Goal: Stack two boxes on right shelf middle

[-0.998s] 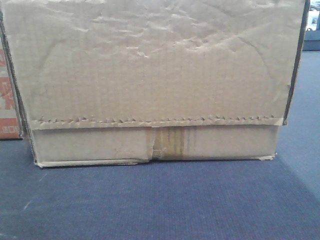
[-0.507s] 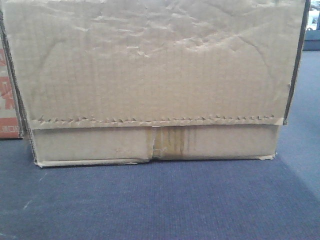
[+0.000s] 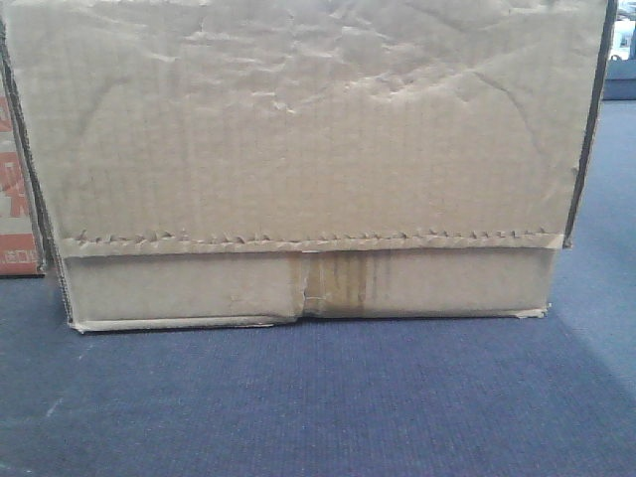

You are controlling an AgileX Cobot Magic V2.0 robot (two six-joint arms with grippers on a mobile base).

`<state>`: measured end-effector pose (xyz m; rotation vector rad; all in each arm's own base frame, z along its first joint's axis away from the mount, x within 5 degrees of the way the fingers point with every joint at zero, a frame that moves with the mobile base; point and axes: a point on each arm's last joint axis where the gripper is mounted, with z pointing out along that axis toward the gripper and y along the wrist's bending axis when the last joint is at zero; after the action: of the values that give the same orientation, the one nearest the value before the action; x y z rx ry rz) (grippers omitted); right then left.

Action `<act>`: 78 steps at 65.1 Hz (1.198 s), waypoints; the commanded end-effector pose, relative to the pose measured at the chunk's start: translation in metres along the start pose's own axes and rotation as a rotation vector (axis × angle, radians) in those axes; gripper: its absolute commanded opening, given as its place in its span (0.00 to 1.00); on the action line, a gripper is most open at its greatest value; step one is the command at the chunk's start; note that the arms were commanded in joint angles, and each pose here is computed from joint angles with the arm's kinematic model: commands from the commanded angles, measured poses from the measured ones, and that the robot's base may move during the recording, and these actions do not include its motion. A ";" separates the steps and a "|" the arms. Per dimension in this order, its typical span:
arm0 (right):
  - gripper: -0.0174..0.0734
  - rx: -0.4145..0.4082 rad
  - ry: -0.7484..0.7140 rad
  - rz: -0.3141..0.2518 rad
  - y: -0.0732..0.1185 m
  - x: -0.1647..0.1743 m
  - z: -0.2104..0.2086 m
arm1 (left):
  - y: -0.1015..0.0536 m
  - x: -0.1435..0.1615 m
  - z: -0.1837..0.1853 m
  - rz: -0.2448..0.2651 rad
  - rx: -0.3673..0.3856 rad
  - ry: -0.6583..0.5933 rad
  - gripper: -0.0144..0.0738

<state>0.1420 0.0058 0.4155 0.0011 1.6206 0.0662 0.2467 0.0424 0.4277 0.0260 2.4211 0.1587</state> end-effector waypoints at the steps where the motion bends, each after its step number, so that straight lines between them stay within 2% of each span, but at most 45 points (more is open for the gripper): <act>1: 0.82 -0.014 -0.012 -0.016 0.002 -0.003 0.004 | 0.010 -0.012 0.020 0.024 0.046 0.052 0.82; 6: 0.82 -0.027 -0.004 -0.022 0.004 -0.001 0.008 | 0.016 -0.020 0.043 0.062 0.057 0.093 0.82; 20: 0.82 -0.037 0.020 -0.023 0.006 0.003 0.018 | 0.022 -0.022 0.113 0.066 0.073 0.206 0.82; 31: 0.82 -0.037 0.027 -0.023 0.006 0.004 0.021 | 0.027 -0.021 0.148 0.062 0.066 0.235 0.82; 47: 0.82 -0.037 0.028 -0.023 0.006 0.004 0.021 | 0.034 -0.013 0.178 0.022 0.086 0.284 0.82; 60: 0.82 -0.037 0.028 -0.023 0.006 0.004 0.021 | 0.034 -0.012 0.184 0.021 0.088 0.290 0.82; 65: 0.82 -0.037 0.028 -0.023 0.006 0.004 0.021 | 0.034 -0.012 0.184 0.021 0.088 0.290 0.76; 70: 0.82 -0.037 0.028 -0.023 0.006 0.004 0.021 | 0.034 -0.012 0.184 0.008 0.087 0.293 0.64; 72: 0.82 -0.037 0.028 -0.023 0.006 0.004 0.021 | 0.034 -0.012 0.184 0.008 0.087 0.293 0.50; 78: 0.82 -0.037 0.028 -0.023 0.006 0.004 0.021 | 0.034 -0.011 0.184 0.008 0.088 0.297 0.25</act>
<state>0.1621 0.0136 0.4059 -0.0382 1.6783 0.0933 0.3732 0.0942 0.2978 0.0769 2.7439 0.0735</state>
